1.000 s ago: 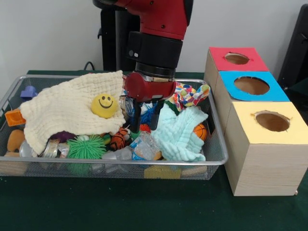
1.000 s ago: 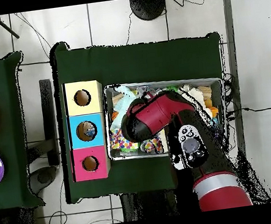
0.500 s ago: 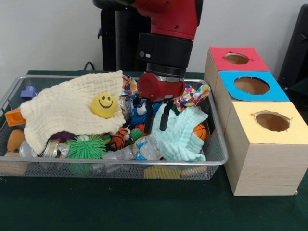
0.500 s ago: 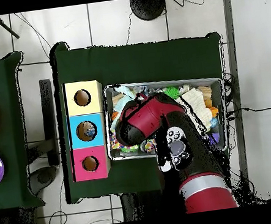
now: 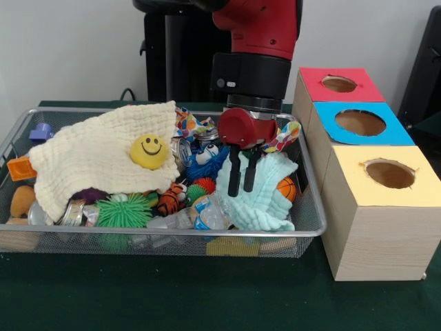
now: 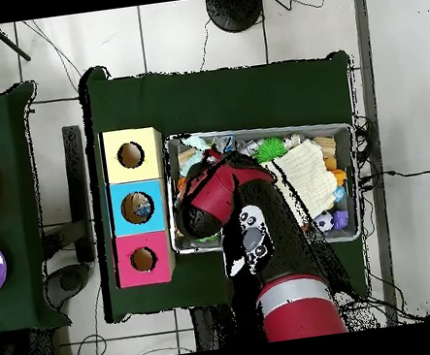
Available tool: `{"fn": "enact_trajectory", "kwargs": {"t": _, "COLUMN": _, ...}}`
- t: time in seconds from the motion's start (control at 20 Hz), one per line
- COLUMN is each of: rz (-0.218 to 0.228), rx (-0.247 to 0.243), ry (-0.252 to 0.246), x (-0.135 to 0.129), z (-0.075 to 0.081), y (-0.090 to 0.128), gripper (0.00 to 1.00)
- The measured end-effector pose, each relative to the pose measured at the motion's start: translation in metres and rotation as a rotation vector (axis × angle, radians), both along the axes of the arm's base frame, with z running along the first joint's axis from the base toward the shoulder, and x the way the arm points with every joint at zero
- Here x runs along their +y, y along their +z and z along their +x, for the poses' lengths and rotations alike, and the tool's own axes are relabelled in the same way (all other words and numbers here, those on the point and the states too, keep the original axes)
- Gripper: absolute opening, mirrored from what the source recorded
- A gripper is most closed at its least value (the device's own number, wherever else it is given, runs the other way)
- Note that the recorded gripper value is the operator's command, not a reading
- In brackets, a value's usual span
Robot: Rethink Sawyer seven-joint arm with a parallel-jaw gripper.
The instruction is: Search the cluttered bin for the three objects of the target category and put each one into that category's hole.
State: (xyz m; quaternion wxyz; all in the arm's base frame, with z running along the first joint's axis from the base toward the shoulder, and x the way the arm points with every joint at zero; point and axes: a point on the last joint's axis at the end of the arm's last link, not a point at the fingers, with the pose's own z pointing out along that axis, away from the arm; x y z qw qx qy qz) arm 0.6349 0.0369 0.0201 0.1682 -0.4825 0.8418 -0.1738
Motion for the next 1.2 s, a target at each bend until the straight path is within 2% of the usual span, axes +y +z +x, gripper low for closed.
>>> {"fn": "enact_trajectory", "kwargs": {"t": 0.6, "rz": -0.041, "rx": -0.015, "ry": -0.012, "x": -0.02, "z": 0.007, "y": 0.001, "gripper": 1.0}}
{"fn": "enact_trajectory", "kwargs": {"t": 1.2, "rz": -0.102, "rx": -0.019, "ry": -0.014, "x": -0.036, "z": 0.004, "y": 0.006, "gripper": 1.0}}
